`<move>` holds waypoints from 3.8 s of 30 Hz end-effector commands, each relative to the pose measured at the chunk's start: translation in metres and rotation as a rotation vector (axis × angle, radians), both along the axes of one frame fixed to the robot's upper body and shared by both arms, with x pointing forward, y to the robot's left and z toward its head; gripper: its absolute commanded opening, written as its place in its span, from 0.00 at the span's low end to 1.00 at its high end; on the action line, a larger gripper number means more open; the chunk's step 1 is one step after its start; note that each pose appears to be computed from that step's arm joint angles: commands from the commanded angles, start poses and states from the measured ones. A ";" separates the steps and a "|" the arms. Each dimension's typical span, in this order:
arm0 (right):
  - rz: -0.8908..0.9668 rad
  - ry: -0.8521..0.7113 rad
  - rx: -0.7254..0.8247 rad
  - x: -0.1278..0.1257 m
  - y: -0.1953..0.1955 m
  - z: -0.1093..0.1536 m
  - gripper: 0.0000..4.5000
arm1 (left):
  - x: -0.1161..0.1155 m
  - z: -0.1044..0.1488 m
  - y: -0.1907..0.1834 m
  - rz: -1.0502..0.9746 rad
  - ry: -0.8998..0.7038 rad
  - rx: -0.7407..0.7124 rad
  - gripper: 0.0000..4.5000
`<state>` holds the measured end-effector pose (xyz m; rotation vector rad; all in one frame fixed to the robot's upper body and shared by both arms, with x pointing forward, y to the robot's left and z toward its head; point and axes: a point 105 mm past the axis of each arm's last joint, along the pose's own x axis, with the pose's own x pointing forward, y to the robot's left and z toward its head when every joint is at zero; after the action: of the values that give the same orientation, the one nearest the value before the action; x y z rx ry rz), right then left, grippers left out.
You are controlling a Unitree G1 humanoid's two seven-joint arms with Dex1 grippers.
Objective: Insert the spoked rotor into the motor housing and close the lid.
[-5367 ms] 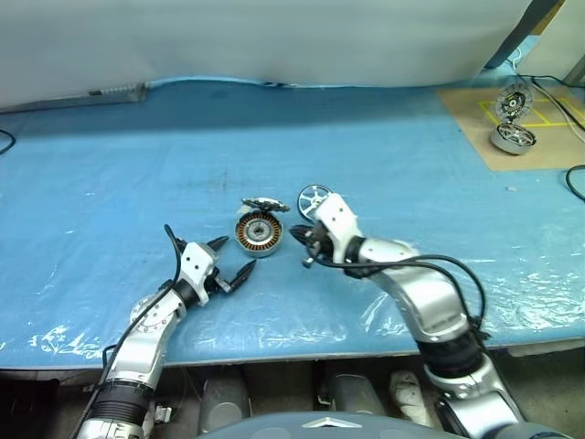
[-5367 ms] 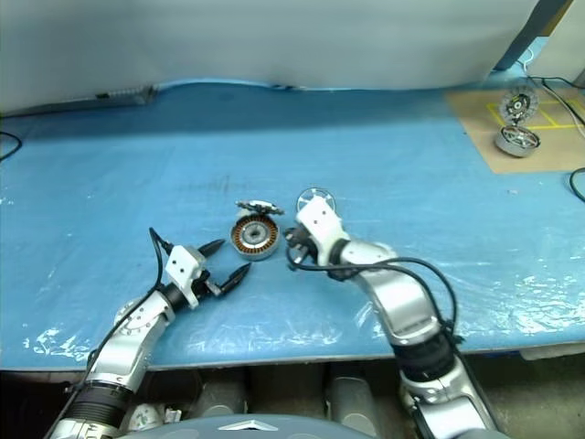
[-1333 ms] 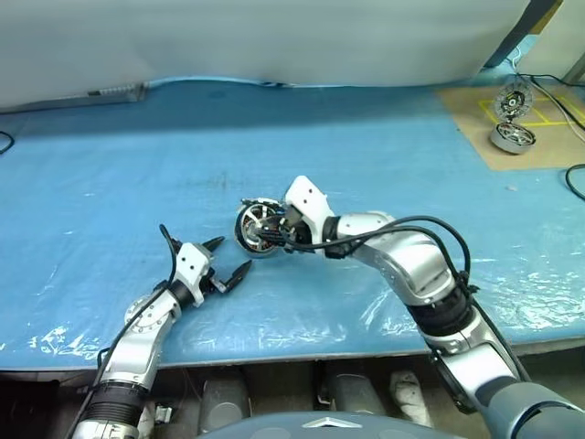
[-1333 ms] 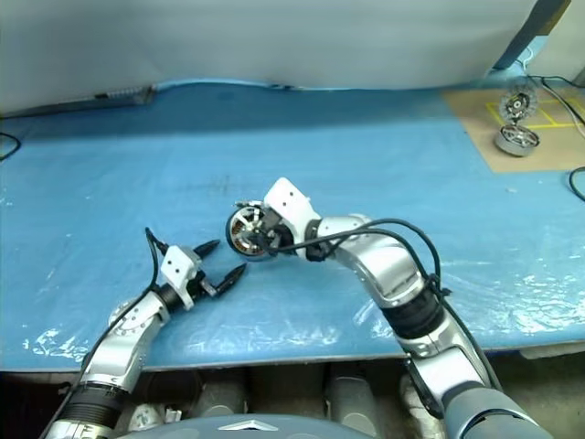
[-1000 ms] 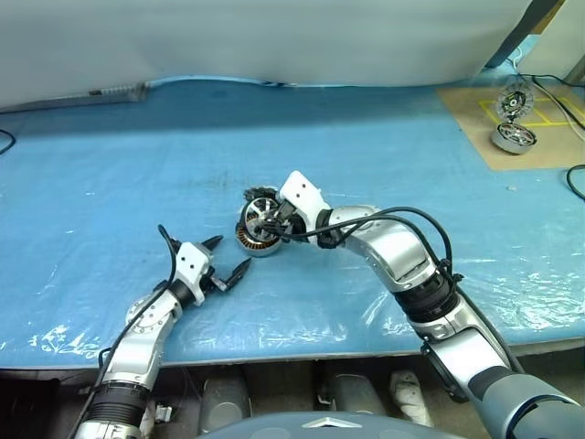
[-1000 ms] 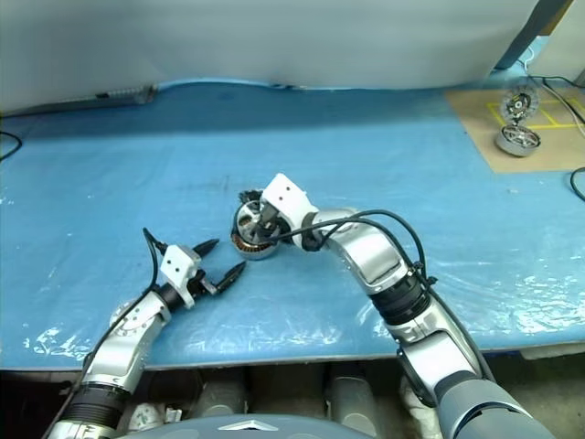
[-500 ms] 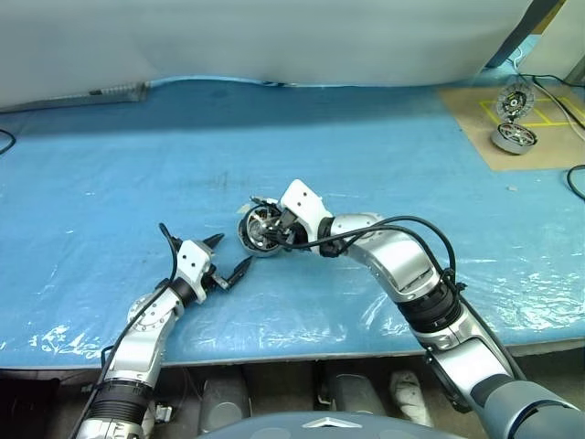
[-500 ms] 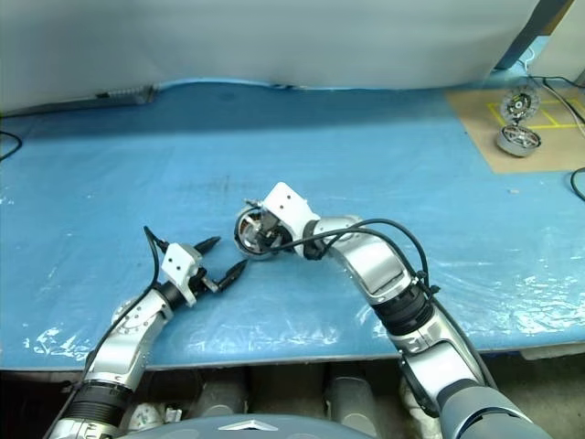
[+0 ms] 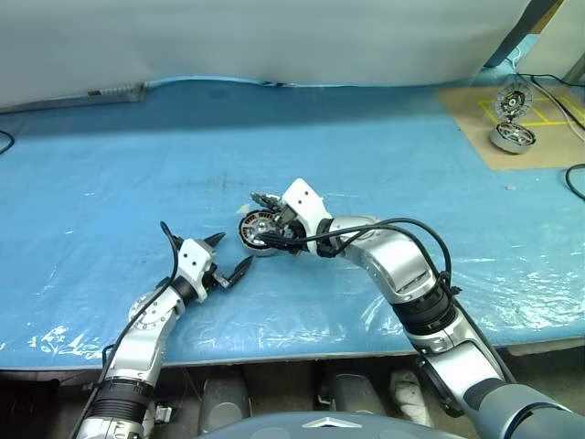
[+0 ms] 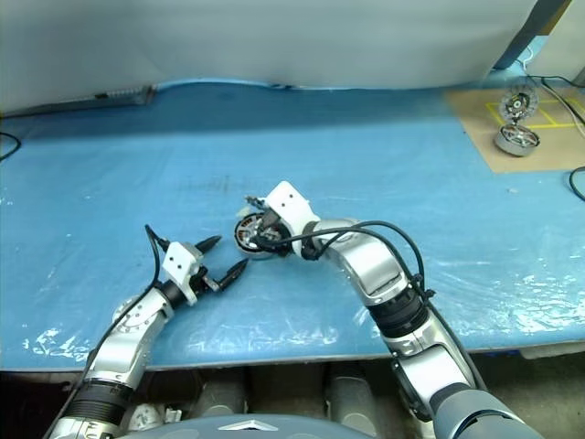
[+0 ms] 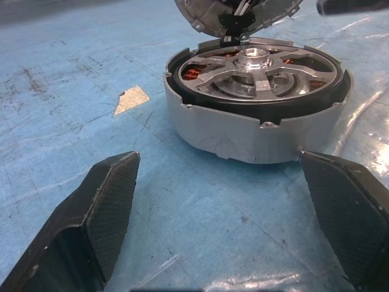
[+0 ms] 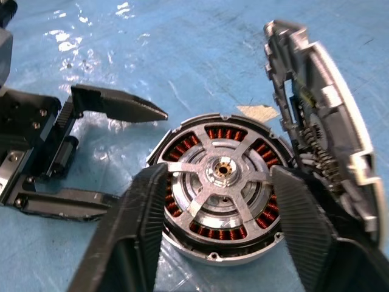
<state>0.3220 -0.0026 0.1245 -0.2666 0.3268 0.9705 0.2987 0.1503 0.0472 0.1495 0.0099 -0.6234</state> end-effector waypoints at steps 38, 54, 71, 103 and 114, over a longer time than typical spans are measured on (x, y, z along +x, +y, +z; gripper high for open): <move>-0.028 0.050 0.184 -0.022 -0.021 0.026 0.01 | -0.001 0.019 -0.008 -0.039 -0.030 -0.020 1.00; -0.458 -0.092 0.102 0.039 -0.113 -0.002 0.01 | -0.011 0.010 -0.017 -0.147 -0.003 -0.026 1.00; -0.134 0.294 0.598 0.050 -0.024 0.026 0.01 | -0.007 0.030 -0.026 -0.109 -0.032 -0.020 1.00; -0.141 0.127 0.551 0.013 -0.002 0.043 0.01 | -0.014 0.038 -0.003 -0.042 -0.002 -0.005 1.00; 0.052 -0.035 0.222 -0.008 0.013 0.025 0.59 | -0.021 0.006 0.008 -0.035 0.021 -0.006 1.00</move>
<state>0.3169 0.0026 0.1380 -0.0668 0.2340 0.9997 0.2783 0.1549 0.0493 0.1271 0.0588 -0.6646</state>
